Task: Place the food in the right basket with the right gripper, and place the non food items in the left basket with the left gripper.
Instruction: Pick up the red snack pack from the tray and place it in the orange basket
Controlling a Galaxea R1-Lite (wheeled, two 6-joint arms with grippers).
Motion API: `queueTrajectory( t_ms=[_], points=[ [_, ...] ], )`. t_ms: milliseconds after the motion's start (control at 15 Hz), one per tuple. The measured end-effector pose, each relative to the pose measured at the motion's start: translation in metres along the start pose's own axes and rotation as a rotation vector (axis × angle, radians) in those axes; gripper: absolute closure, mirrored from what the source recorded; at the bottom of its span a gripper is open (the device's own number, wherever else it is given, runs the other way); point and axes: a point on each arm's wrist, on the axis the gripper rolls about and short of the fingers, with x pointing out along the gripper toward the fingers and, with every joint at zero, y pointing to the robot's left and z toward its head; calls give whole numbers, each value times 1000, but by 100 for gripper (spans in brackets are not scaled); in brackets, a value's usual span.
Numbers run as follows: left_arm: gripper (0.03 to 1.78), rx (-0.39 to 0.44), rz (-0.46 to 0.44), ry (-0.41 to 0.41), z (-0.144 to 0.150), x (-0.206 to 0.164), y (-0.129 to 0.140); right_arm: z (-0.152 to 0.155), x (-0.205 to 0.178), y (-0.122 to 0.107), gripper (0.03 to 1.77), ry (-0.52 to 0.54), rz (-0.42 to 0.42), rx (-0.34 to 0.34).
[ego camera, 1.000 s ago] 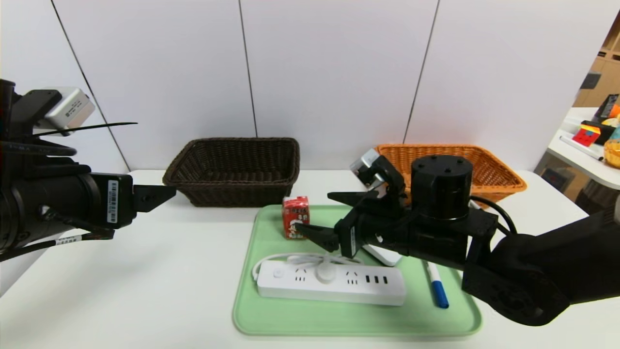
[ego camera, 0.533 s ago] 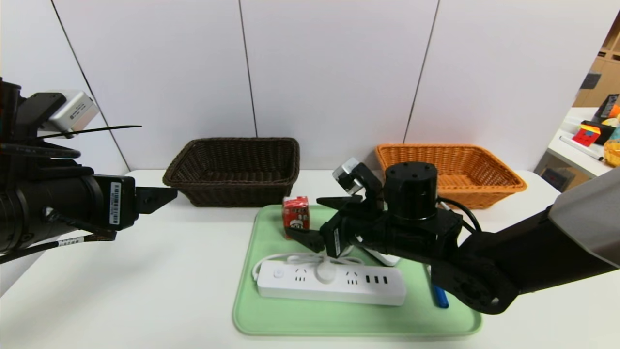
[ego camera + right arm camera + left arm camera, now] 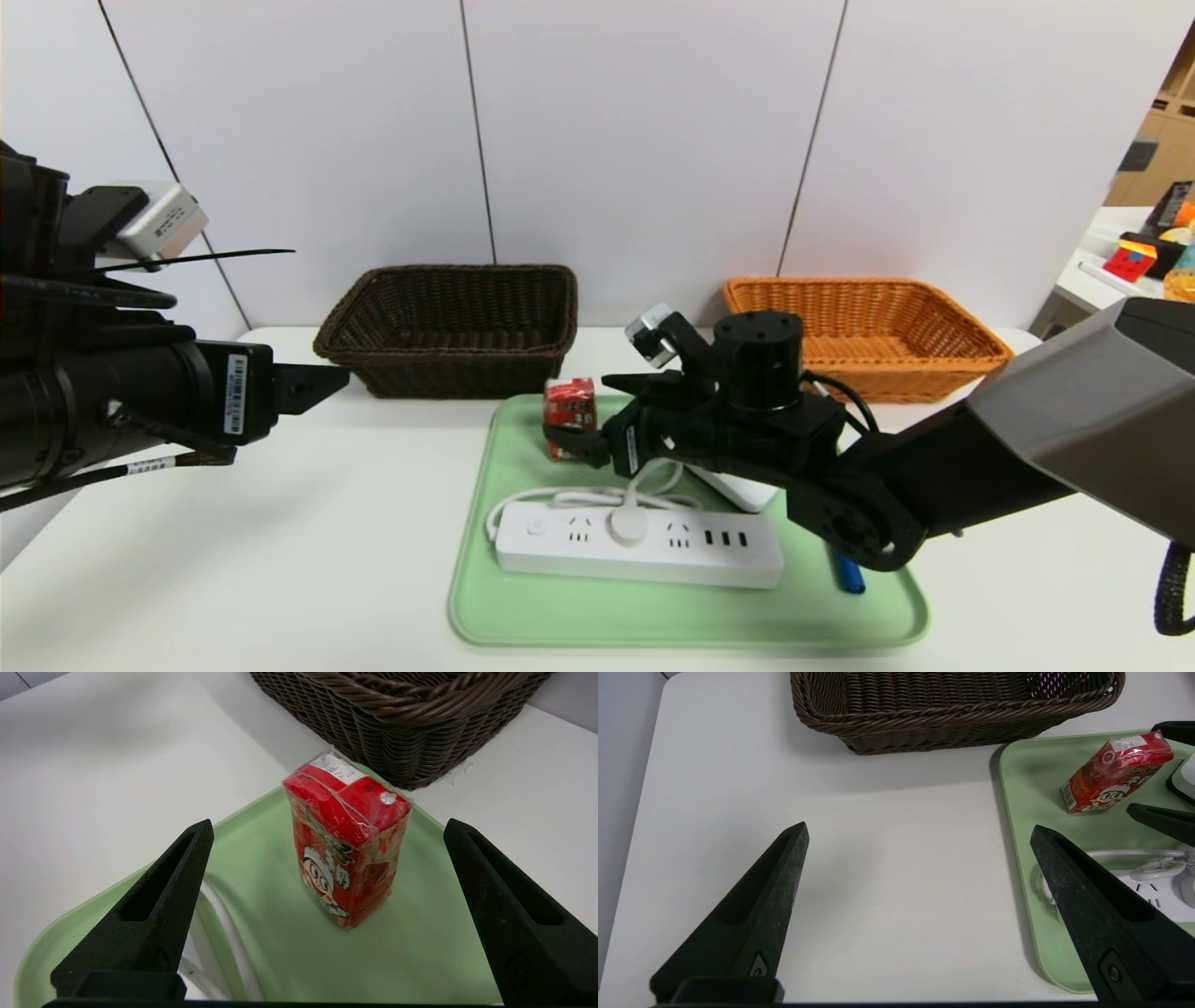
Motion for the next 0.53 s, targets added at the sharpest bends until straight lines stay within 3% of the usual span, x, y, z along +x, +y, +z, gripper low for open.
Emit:
queueTrajectory(
  t_ms=[533],
  points=[
    [12, 1, -10, 8, 0, 2, -1, -7, 21, -13, 10, -6, -14, 2]
  ],
)
